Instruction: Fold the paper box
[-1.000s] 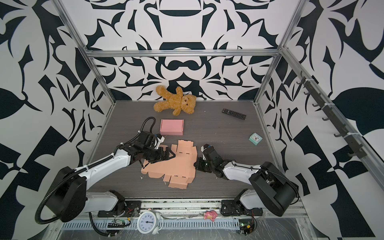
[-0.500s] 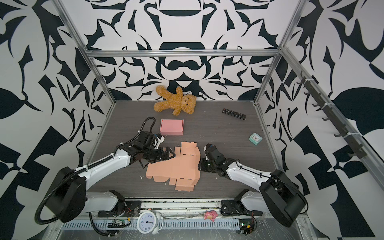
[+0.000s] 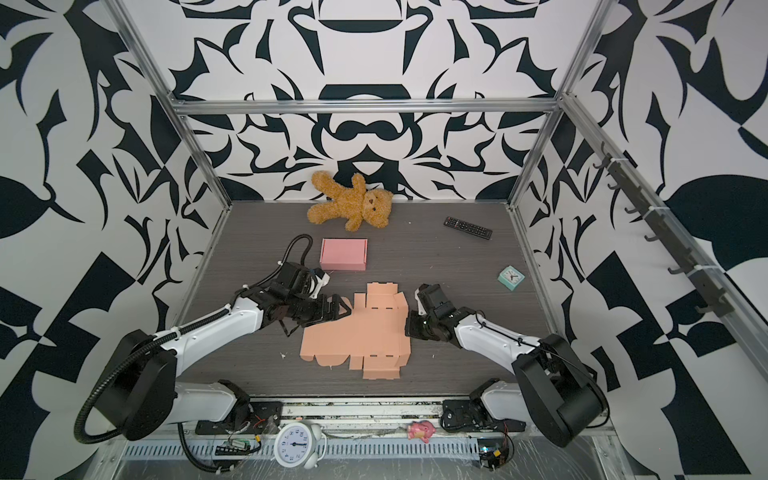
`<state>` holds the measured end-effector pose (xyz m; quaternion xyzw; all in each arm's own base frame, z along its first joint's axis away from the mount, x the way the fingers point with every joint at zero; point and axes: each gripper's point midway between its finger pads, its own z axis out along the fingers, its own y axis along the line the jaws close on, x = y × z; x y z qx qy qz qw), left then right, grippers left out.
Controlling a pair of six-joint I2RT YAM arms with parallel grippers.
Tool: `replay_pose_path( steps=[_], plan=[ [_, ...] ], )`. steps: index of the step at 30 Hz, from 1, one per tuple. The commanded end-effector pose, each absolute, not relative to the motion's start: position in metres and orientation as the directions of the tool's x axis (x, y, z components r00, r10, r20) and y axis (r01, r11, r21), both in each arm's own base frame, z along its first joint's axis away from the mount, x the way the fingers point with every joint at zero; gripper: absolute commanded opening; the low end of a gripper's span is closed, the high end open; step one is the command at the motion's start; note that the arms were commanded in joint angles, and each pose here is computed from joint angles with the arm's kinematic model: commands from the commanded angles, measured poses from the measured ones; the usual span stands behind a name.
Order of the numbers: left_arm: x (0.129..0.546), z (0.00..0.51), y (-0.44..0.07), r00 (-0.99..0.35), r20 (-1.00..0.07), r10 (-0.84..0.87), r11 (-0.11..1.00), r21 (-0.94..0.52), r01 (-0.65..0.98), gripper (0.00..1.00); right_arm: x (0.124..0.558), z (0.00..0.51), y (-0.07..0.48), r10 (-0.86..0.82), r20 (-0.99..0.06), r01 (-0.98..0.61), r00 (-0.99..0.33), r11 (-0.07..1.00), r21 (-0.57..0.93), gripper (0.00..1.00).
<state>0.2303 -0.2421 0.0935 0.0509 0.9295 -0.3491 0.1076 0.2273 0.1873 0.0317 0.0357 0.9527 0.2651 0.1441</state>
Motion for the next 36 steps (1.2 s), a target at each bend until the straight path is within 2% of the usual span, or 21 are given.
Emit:
replay_pose_path(
  steps=[1,8,17,19,23,25,36],
  plan=[
    [0.236,0.101,-0.246,-0.968,-0.251,0.027,0.747,-0.639,0.186,0.99,0.233,0.037,0.195,0.122,-0.272,-0.046,-0.955,0.841,0.539,0.12],
    [0.237,0.092,-0.248,-0.971,-0.237,0.031,0.751,-0.636,0.179,0.99,0.232,0.035,0.194,0.138,-0.278,-0.04,-0.951,0.834,0.551,0.29],
    [0.233,0.061,-0.241,-0.98,-0.194,0.04,0.787,-0.598,0.151,0.87,0.227,0.027,0.198,0.174,-0.248,-0.008,-0.953,0.804,0.594,0.31],
    [0.232,0.056,-0.239,-0.982,-0.186,0.041,0.793,-0.591,0.145,0.86,0.228,0.026,0.199,0.178,-0.246,-0.005,-0.953,0.802,0.598,0.3],
    [0.229,0.046,-0.236,-0.985,-0.167,0.044,0.804,-0.58,0.134,0.73,0.228,0.025,0.2,0.178,-0.241,-0.002,-0.954,0.8,0.6,0.25],
    [0.226,0.041,-0.235,-0.987,-0.155,0.043,0.807,-0.577,0.126,0.7,0.229,0.025,0.201,0.178,-0.243,-0.004,-0.954,0.799,0.601,0.21],
    [0.222,0.039,-0.231,-0.988,-0.153,0.039,0.811,-0.573,0.121,0.7,0.233,0.027,0.204,0.164,-0.255,-0.024,-0.953,0.797,0.603,0.03]
  ],
)
